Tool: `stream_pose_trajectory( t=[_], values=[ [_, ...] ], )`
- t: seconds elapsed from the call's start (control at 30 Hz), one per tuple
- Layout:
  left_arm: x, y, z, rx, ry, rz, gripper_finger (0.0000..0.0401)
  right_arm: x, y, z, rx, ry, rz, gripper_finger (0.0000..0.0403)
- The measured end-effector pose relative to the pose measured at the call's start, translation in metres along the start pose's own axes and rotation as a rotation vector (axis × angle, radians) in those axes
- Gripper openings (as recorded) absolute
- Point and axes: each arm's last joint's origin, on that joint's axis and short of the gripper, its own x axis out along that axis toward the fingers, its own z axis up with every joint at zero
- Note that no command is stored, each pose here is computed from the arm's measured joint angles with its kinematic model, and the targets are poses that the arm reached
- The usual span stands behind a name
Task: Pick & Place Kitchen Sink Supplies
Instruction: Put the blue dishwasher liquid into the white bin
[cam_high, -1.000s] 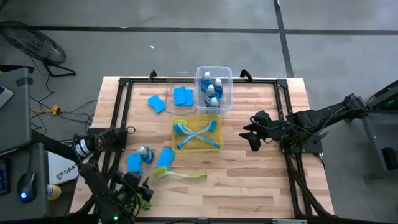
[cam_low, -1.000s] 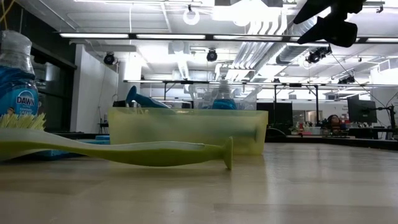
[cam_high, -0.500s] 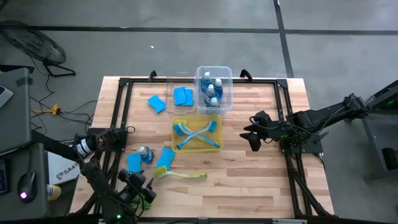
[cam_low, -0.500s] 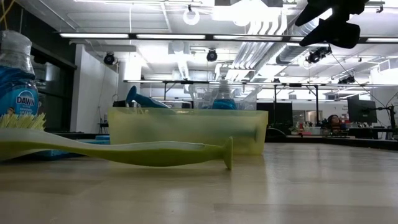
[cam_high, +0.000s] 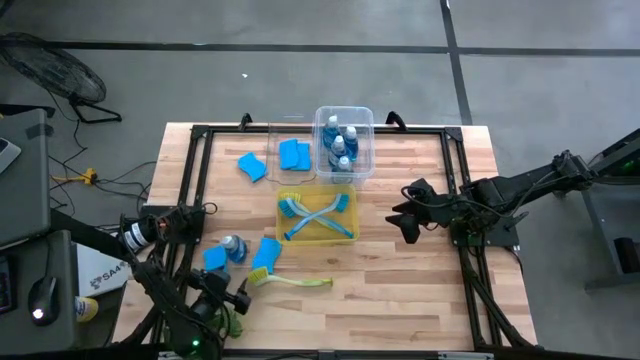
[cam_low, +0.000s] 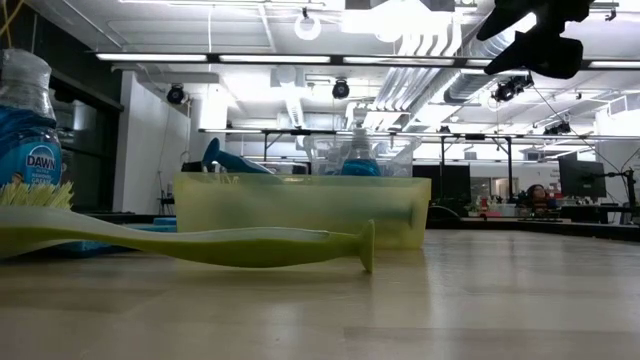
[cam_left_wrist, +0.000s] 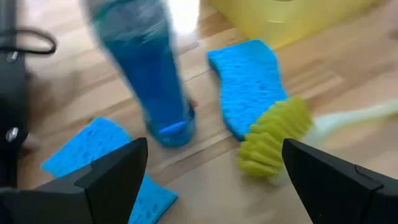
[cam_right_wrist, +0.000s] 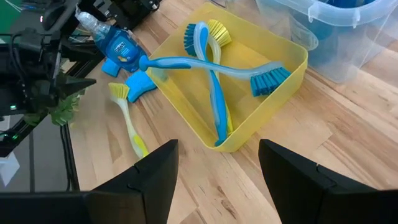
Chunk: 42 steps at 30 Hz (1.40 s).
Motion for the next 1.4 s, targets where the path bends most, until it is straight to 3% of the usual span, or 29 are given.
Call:
stream_pose_trajectory(
  t=[0.23, 0.77, 1.03, 1.2, 1.4],
  values=[
    [0.008, 0.013, -0.007, -0.038, -0.019, 0.039, 0.0367, 0.000, 0.000, 0.000, 0.010, 0.011, 0.008, 0.0216],
    [0.039, 0.007, 0.010, -0.050, -0.112, 0.111, 0.0367, 0.001, 0.000, -0.001, 0.008, 0.009, 0.000, 0.0216],
    [0.054, 0.006, 0.014, -0.076, -0.117, 0.154, 0.0366, 0.014, 0.003, -0.006, -0.013, 0.075, -0.017, 0.0216],
    [0.059, 0.006, 0.012, -0.090, -0.107, 0.152, 0.0335, 0.025, 0.006, -0.011, -0.024, 0.129, -0.021, 0.0216],
    [0.062, 0.008, 0.008, -0.110, -0.079, 0.166, 0.0264, 0.029, 0.009, -0.011, -0.024, 0.124, -0.011, 0.0216]
  ],
)
